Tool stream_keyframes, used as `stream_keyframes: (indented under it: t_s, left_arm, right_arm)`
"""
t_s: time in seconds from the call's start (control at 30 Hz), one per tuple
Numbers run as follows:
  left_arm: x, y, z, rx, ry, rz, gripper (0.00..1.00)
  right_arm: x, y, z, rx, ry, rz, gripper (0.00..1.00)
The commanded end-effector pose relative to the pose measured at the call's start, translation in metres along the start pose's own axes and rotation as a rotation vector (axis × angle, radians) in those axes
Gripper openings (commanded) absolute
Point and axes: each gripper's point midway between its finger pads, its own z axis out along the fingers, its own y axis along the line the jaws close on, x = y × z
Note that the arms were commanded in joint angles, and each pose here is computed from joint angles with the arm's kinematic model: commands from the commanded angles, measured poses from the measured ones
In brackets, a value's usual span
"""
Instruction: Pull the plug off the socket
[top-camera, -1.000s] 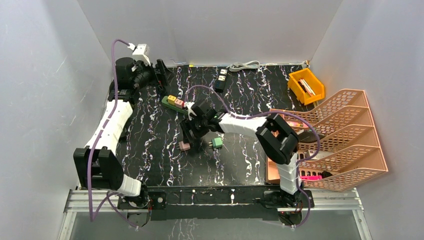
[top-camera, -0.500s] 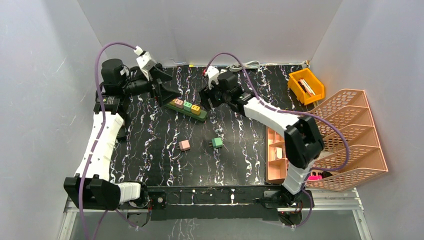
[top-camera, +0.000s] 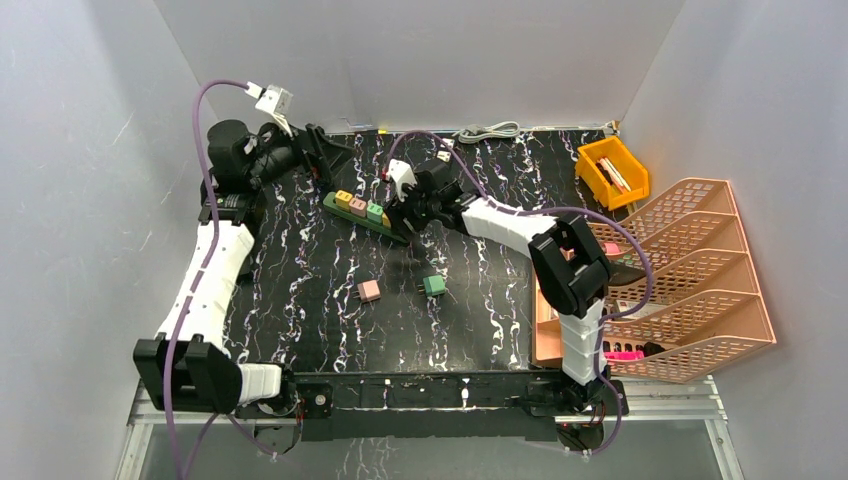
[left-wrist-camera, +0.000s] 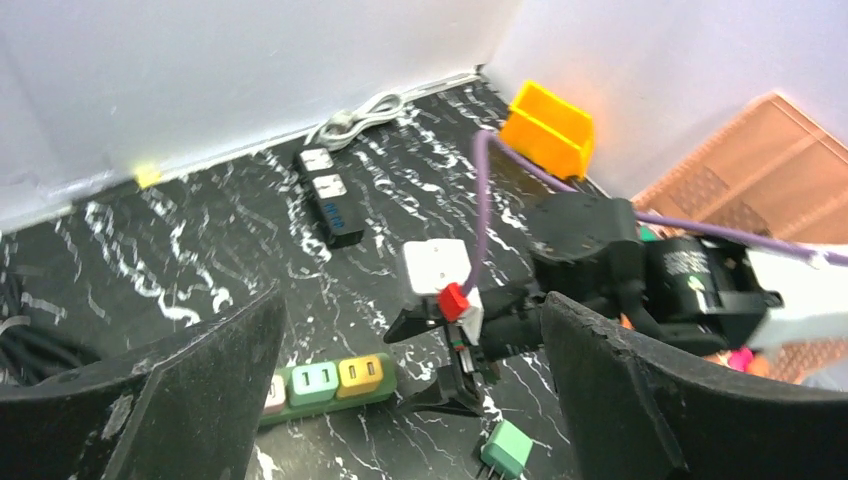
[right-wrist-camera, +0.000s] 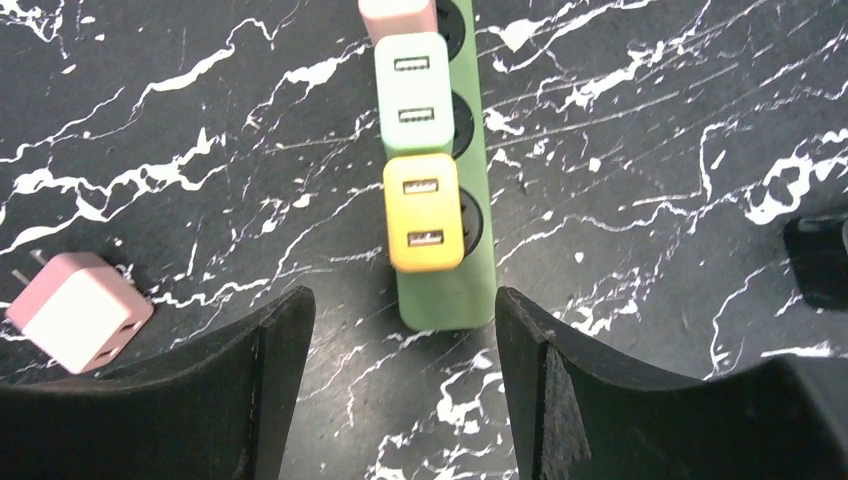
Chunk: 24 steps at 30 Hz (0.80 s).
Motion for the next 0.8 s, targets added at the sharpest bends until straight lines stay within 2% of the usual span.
stream_keyframes:
  t_s: [0.0,0.13,0.2,0.23,0.37,0.4,0.5,0.53,0.6,0.77]
  left_arm:
    - [0.005,0.045,0.006,-0.219,-0.017,-0.138,0.98]
    - [0.019,0.067,0.004,-0.333,0.004,-0.190,0.98]
    - [0.028,0.077,0.003,-0.384,0.028,-0.213,0.98]
    - [0.033,0.083,0.002,-0.415,0.039,-0.229,0.98]
    - [0.066,0.104,0.002,-0.512,0.098,-0.341,0.98]
    - [0.076,0.106,0.004,-0.517,0.113,-0.379,0.98]
    - [0.113,0.110,0.011,-0.523,0.162,-0.514,0.98]
    - [0.138,0.115,0.014,-0.542,0.199,-0.603,0.98]
    - [0.158,0.122,0.016,-0.576,0.224,-0.689,0.98]
    - [0.189,0.134,0.027,-0.611,0.242,-0.877,0.98]
  right_arm:
    - [-0.034,-0.007,0.014,-0.012,-0.098,-0.091,0.74]
    - [-0.027,-0.009,0.030,-0.031,-0.065,-0.089,0.71]
    - [-0.021,-0.011,0.039,-0.037,-0.041,-0.083,0.63]
    - [-0.021,-0.012,0.042,-0.042,-0.032,-0.080,0.54]
    - [-0.017,-0.017,0.050,-0.042,0.012,-0.058,0.04]
    - [-0.016,-0.019,0.051,-0.030,0.020,-0.054,0.00]
    - [-0.026,-0.030,0.043,-0.006,-0.011,0.006,0.00]
    - [-0.044,-0.037,0.027,-0.041,-0.092,0.085,0.00]
    - [-0.061,-0.043,0.008,-0.073,-0.175,0.143,0.00]
    - [-0.078,-0.042,-0.014,-0.077,-0.222,0.135,0.00]
